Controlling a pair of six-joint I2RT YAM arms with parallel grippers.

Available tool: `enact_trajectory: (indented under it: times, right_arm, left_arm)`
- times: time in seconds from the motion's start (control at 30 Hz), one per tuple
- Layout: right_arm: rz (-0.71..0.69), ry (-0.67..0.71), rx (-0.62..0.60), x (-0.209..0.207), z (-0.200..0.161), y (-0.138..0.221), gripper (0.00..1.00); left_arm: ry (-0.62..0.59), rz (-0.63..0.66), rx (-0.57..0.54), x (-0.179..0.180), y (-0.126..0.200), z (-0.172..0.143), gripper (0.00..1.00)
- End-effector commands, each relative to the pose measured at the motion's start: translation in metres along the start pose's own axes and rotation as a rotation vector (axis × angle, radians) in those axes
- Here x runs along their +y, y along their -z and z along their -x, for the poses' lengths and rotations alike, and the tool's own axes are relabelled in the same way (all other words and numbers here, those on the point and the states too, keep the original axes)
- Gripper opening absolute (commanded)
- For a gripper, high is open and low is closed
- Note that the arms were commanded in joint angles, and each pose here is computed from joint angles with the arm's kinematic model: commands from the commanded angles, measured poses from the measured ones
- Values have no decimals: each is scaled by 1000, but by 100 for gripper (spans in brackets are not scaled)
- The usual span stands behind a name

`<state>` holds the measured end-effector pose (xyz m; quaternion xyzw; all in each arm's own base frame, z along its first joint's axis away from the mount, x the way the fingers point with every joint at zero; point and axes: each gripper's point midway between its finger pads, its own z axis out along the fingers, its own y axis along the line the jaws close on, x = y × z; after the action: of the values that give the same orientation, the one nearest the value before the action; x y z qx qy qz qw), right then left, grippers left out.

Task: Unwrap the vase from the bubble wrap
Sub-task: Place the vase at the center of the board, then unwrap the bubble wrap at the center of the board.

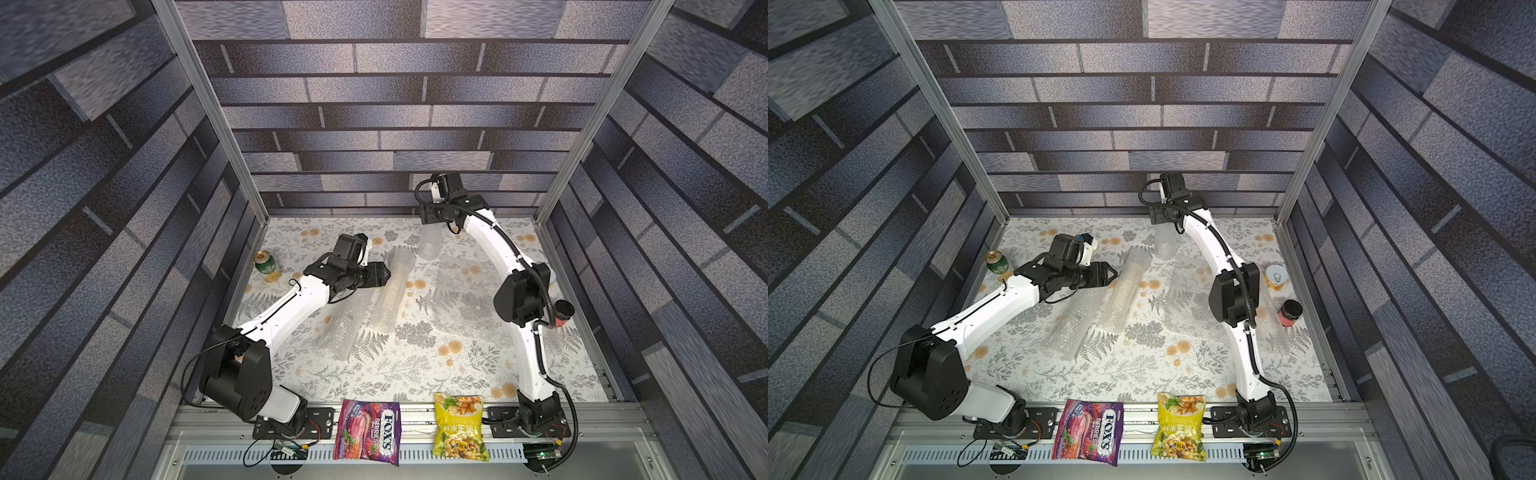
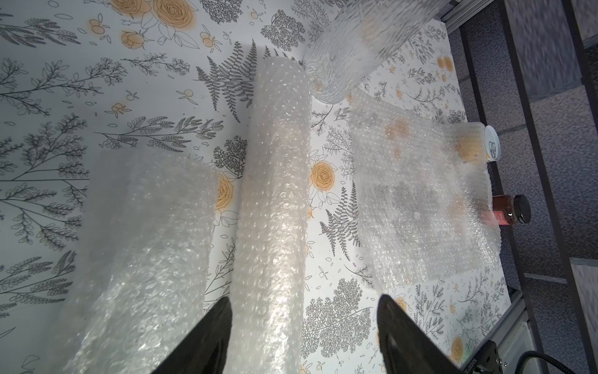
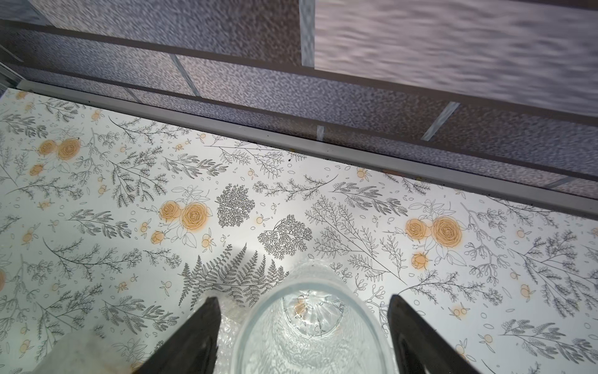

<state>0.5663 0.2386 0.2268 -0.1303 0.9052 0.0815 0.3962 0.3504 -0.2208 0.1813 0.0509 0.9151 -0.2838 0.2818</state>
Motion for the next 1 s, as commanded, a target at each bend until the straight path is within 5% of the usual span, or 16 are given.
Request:
enact_trajectory:
  times: [0.0, 0.23, 0.43, 0.53, 0.73, 0.83, 0.97]
  right_arm:
    - [0, 5, -75, 1, 29, 50, 82]
    - [58, -16, -119, 5, 23, 138, 75]
    - [241, -155, -4, 28, -51, 181, 40]
    - [324, -266, 78, 39, -103, 182, 29]
    - [378, -378, 244, 59, -194, 165, 39]
    - [400, -410, 285, 72, -212, 154, 40]
    - [421, -415, 337, 90, -233, 131, 29]
  left_arm:
    - [-5, 21, -15, 3, 11, 0, 71]
    - [-6, 50, -8, 9, 11, -2, 55]
    - [-31, 39, 17, -1, 12, -3, 47]
    - [-64, 47, 53, -8, 7, -8, 50]
    - [-113, 63, 125, -17, -11, -21, 54]
    - [-118, 65, 161, -18, -23, -27, 54]
    - [-111, 87, 196, -10, -38, -32, 54]
